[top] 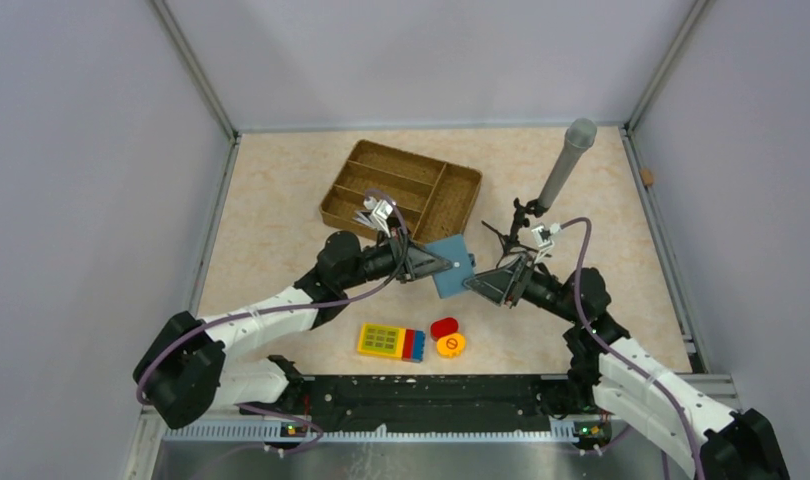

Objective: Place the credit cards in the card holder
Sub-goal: Pick up the card holder from the center of the board, then close the card holder at the center of the board.

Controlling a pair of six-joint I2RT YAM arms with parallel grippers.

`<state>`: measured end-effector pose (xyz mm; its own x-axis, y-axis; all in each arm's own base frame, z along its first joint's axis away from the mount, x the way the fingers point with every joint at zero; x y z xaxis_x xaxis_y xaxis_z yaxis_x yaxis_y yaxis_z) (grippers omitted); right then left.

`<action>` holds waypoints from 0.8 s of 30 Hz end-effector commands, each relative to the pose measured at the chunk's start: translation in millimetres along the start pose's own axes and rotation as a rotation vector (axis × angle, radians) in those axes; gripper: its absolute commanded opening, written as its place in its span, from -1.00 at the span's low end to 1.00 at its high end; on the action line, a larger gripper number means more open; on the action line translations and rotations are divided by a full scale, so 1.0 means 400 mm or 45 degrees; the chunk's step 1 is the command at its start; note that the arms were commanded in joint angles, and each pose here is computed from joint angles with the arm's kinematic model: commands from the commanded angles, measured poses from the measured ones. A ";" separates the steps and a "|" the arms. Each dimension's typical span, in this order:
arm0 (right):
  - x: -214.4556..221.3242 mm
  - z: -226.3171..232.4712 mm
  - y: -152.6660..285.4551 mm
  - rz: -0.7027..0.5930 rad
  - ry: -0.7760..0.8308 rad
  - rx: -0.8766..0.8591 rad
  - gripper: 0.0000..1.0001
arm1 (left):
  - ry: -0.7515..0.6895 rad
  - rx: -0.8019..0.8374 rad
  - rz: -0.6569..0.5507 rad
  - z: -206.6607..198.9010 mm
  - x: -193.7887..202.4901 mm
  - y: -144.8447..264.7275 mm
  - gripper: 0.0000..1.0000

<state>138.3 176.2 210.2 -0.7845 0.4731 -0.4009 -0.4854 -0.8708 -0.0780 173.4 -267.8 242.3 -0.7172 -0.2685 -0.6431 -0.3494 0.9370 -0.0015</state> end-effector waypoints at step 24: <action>-0.015 -0.090 0.054 -0.058 0.106 0.548 0.77 | -0.094 0.220 0.449 0.086 0.094 0.017 -1.00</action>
<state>150.2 139.5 183.6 -0.6772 0.4580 -0.5759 -0.6990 -0.6448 0.3092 161.3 -259.0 166.7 -0.8265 0.0838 -0.5566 -0.0443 0.9761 0.2127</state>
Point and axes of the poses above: each gripper's point midway between its finger pads, its own y axis back along the fingers, its own z axis along the line the jaws close on, x = y × z, the point moved 7 cm from there along y, back along the fingers, and after that the axes turned 13 degrees about -y, right-handed, at the moved point
